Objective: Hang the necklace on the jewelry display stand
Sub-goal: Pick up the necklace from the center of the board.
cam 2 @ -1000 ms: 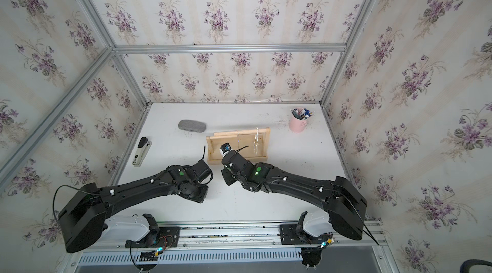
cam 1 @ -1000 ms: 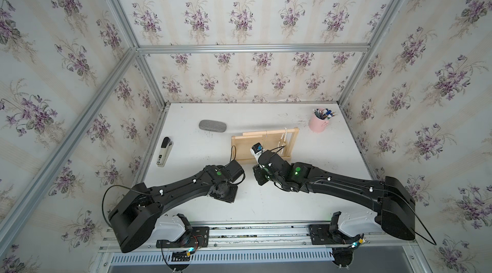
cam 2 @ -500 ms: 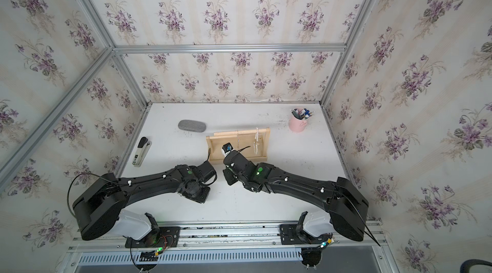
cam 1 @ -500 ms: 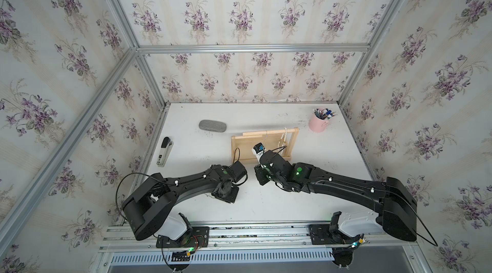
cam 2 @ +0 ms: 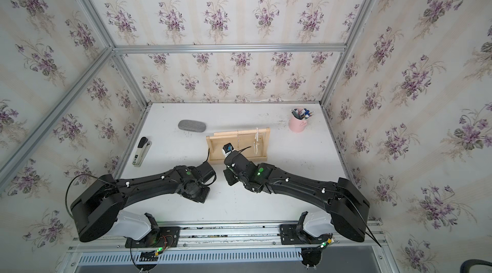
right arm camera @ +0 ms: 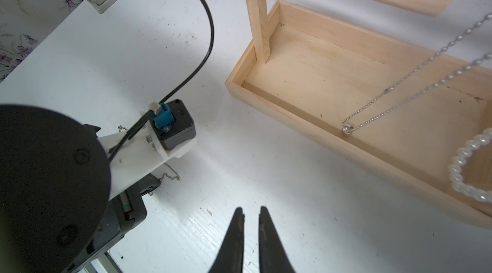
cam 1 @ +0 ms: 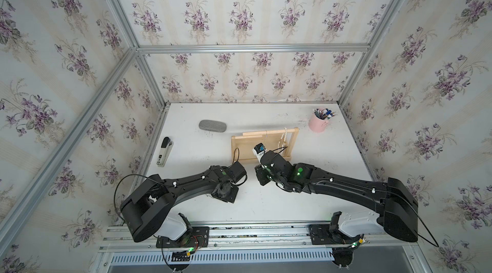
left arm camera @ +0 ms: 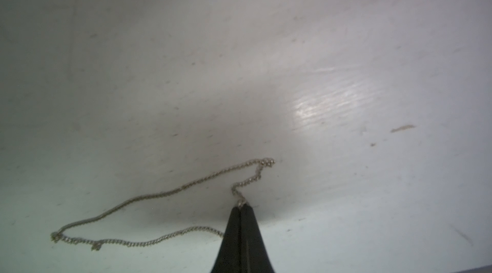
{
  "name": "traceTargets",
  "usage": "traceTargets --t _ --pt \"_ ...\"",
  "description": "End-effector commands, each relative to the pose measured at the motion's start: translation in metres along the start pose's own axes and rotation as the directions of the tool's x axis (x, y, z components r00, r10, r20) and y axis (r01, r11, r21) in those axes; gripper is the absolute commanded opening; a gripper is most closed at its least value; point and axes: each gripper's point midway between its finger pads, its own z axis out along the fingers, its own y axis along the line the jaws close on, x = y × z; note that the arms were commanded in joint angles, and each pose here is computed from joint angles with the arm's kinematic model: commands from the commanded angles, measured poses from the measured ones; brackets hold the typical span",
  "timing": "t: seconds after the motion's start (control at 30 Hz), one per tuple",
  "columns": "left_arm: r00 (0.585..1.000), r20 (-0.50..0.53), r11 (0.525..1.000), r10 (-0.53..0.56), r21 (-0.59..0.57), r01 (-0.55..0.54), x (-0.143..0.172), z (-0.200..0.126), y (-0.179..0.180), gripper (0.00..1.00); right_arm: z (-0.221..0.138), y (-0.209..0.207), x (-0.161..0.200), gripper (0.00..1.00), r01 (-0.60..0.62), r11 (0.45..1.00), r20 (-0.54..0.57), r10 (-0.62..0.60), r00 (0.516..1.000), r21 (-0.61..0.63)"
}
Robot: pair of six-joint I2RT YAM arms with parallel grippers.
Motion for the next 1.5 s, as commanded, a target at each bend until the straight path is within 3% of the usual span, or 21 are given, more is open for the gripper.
traceTargets --t 0.0,0.53,0.6,0.77,0.87,1.13,1.47 --pt "1.0 0.02 1.0 0.02 -0.002 -0.02 -0.003 -0.003 0.001 0.0 -0.003 0.001 -0.008 0.14 -0.016 1.0 0.039 0.016 0.999 -0.011" --pt "0.988 0.144 0.997 0.051 0.044 -0.058 -0.019 -0.068 -0.002 0.0 -0.025 0.007 -0.021 0.17 -0.019 0.987 0.203 0.051 0.978 -0.157" --pt "0.984 0.168 0.996 0.062 0.053 -0.072 -0.023 -0.081 -0.004 0.0 -0.029 0.013 -0.021 0.22 0.0 0.98 0.233 0.047 0.971 -0.199" --pt "0.971 0.22 0.991 0.098 0.065 -0.115 -0.029 -0.114 -0.005 0.0 -0.035 0.037 -0.018 0.47 0.088 0.934 0.298 0.02 0.954 -0.345" --pt "0.963 0.239 0.988 0.121 0.068 -0.141 -0.028 -0.128 -0.005 0.0 -0.03 0.05 -0.008 0.54 0.142 0.903 0.293 -0.019 0.956 -0.405" --pt "0.938 0.296 0.972 0.18 0.091 -0.216 -0.028 -0.163 -0.008 0.0 -0.017 0.059 0.008 0.55 0.188 0.877 0.259 -0.077 0.963 -0.441" --pt "0.904 0.38 0.957 0.196 0.126 -0.261 -0.037 -0.21 -0.015 0.0 -0.046 0.067 -0.007 0.56 0.241 0.85 0.32 -0.091 0.943 -0.468"
